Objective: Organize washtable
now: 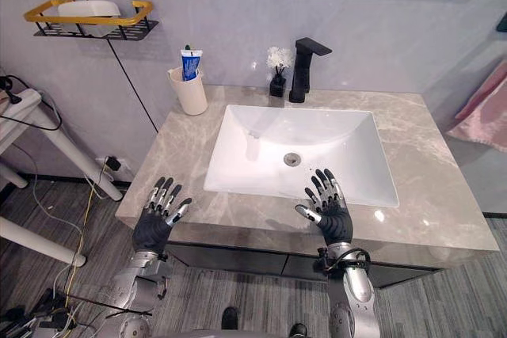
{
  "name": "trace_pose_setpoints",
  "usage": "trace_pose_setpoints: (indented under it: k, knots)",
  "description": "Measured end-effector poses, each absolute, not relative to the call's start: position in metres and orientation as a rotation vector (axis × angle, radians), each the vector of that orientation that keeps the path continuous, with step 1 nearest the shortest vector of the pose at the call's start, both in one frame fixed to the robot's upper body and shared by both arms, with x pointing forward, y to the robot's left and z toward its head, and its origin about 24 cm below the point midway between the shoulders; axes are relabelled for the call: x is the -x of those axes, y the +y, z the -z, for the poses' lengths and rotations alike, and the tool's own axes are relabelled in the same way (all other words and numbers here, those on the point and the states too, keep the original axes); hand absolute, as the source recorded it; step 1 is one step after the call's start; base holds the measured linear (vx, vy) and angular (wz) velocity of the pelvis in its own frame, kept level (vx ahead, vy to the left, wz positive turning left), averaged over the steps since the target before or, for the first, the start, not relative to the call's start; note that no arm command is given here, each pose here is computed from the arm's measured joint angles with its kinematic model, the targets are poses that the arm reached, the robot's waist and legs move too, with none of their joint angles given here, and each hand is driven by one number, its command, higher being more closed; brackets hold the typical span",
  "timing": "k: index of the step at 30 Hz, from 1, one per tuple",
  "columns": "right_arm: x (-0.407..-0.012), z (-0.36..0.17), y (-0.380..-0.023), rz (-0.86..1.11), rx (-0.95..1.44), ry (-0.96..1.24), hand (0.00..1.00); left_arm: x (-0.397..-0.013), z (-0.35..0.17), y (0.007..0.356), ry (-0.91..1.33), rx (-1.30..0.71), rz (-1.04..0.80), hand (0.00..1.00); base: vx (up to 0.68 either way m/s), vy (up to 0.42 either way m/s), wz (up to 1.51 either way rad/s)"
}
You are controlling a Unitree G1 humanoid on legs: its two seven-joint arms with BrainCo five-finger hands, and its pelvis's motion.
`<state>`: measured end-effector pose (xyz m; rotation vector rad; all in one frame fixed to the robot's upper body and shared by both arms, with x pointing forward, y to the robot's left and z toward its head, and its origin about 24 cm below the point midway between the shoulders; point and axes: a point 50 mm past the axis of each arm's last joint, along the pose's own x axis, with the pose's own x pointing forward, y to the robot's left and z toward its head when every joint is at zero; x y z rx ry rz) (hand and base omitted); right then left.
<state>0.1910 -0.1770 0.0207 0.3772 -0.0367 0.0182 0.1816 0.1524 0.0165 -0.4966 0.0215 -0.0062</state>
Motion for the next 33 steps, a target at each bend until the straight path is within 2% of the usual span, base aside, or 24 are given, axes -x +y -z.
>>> trace_pose_setpoints:
  k: [6, 9, 12, 17, 19, 24, 27, 33]
  knots:
    - [-0.197, -0.031, -0.178, -0.005, -0.309, -0.077, 0.00, -0.200, -0.023, 0.149, -0.026, 0.472, 0.050, 0.00, -0.03, 0.087, -1.07]
    - [-0.197, -0.015, -0.185, 0.083, -0.305, 0.016, 0.00, -0.216, -0.033, 0.150, -0.071, 0.451, 0.065, 0.00, -0.16, 0.026, -1.34]
    - [-0.180, 0.016, -0.185, 0.136, -0.305, 0.186, 0.00, -0.216, -0.038, 0.155, -0.094, 0.444, 0.048, 0.00, -0.03, -0.038, -0.96]
    - [-0.192, 0.011, -0.182, 0.061, -0.259, 0.182, 0.00, -0.217, -0.042, 0.152, -0.122, 0.499, 0.008, 0.00, -0.10, -0.063, -1.35]
    - [-0.197, 0.009, -0.170, -0.021, -0.249, 0.181, 0.00, -0.219, -0.039, 0.145, -0.097, 0.516, 0.022, 0.00, -0.08, -0.152, -0.41]
    - [-0.177, 0.021, -0.167, 0.002, -0.305, 0.238, 0.00, -0.213, -0.016, 0.117, 0.059, 0.505, 0.111, 0.00, -0.07, -0.055, 0.38]
    - [-0.175, 0.022, -0.168, 0.013, -0.309, 0.247, 0.00, -0.201, 0.001, 0.120, 0.149, 0.497, 0.079, 0.00, -0.05, 0.030, 0.35]
    - [-0.200, 0.005, -0.162, -0.006, -0.332, 0.153, 0.00, -0.196, 0.007, 0.127, 0.189, 0.476, 0.051, 0.00, -0.06, 0.078, 0.07]
